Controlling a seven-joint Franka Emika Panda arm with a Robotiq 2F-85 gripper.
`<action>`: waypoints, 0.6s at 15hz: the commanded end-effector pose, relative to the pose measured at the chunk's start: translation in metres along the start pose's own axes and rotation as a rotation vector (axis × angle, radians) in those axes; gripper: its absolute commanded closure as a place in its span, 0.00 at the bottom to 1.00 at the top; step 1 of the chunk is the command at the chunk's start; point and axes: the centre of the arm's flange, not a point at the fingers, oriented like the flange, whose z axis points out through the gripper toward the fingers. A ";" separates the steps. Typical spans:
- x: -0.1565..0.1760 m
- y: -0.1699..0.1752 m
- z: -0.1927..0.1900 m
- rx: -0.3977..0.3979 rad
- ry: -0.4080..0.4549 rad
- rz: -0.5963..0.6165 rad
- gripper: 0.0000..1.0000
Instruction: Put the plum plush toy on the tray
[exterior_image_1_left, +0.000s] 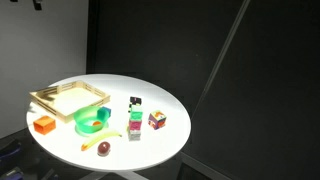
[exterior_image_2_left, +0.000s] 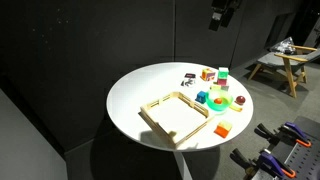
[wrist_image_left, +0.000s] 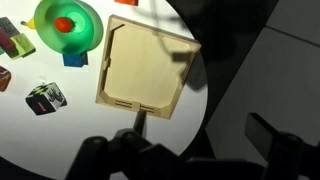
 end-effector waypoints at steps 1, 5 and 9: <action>0.000 0.000 -0.001 0.000 0.002 0.000 0.00; -0.001 0.000 -0.003 0.000 0.006 0.000 0.00; -0.001 0.000 -0.003 0.000 0.006 0.000 0.00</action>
